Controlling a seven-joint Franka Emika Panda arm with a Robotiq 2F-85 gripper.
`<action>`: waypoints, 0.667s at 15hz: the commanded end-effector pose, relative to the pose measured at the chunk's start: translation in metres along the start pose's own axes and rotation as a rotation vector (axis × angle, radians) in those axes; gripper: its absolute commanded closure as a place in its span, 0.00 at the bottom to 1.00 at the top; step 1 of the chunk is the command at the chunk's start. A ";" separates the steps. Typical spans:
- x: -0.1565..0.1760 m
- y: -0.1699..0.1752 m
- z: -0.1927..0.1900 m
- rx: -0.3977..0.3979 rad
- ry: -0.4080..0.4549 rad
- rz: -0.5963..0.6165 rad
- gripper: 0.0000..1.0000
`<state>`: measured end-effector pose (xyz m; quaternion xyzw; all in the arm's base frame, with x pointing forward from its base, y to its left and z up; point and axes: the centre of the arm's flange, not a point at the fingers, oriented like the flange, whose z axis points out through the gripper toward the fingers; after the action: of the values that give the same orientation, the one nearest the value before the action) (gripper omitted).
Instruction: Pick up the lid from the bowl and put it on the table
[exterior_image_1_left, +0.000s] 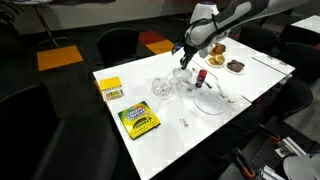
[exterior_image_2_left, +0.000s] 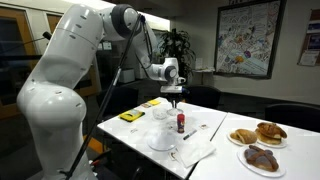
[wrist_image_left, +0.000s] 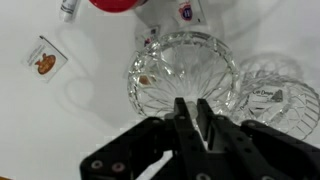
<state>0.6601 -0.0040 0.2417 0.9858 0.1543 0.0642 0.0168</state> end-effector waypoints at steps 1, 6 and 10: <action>-0.026 0.023 0.008 0.006 -0.004 0.036 0.96; -0.022 0.028 0.026 0.014 -0.026 0.018 0.96; -0.016 0.016 0.042 0.020 -0.037 -0.015 0.96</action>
<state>0.6489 -0.0297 0.2080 0.9888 0.1443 0.0374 0.0104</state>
